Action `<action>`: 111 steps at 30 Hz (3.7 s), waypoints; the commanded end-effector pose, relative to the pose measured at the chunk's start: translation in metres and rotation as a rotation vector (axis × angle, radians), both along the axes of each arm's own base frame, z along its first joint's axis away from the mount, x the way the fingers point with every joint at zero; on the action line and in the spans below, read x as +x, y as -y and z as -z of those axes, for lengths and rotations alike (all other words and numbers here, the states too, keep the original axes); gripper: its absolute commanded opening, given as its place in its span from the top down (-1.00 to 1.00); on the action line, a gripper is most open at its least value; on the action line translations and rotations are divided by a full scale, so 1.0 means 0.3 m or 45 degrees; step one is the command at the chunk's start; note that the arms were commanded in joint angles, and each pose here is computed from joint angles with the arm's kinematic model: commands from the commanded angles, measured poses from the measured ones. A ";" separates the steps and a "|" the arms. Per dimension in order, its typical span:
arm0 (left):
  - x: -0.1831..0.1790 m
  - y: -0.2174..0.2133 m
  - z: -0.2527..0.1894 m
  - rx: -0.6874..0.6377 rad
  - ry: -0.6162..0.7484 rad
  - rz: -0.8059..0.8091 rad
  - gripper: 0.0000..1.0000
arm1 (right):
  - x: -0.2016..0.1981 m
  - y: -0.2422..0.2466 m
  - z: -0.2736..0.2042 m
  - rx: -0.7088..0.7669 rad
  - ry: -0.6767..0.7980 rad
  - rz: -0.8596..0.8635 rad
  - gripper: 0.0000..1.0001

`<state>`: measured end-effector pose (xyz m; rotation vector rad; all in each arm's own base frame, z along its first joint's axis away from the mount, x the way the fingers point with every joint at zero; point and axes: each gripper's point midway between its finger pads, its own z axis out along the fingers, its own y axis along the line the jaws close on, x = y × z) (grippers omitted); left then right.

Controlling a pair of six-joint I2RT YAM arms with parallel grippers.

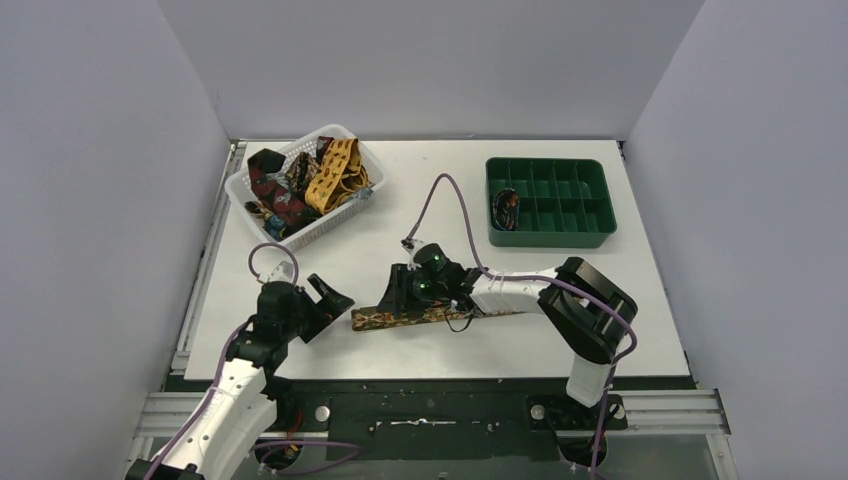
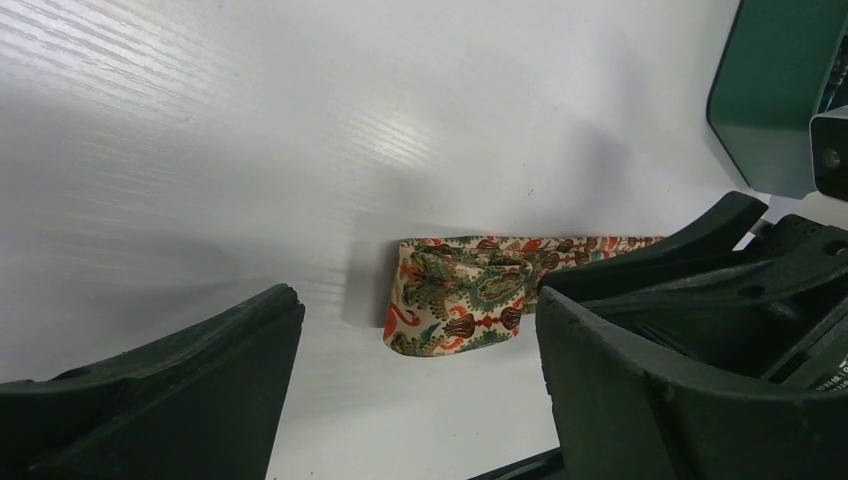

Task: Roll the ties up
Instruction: Roll the tie at the center of the board.

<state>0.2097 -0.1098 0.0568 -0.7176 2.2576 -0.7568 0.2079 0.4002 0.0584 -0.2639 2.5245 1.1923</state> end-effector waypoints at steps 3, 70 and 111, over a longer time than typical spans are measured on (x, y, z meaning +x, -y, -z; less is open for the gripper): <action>0.021 0.030 -0.036 -0.053 0.073 0.054 -0.66 | 0.016 -0.056 -0.044 0.050 0.012 -0.038 0.27; -0.036 0.172 0.109 -0.235 0.074 0.408 -0.03 | 0.017 0.029 0.174 -0.067 -0.264 -0.013 0.67; 0.070 0.035 -0.034 0.462 -0.062 0.270 0.84 | 0.174 0.150 0.038 -0.274 0.082 0.019 0.67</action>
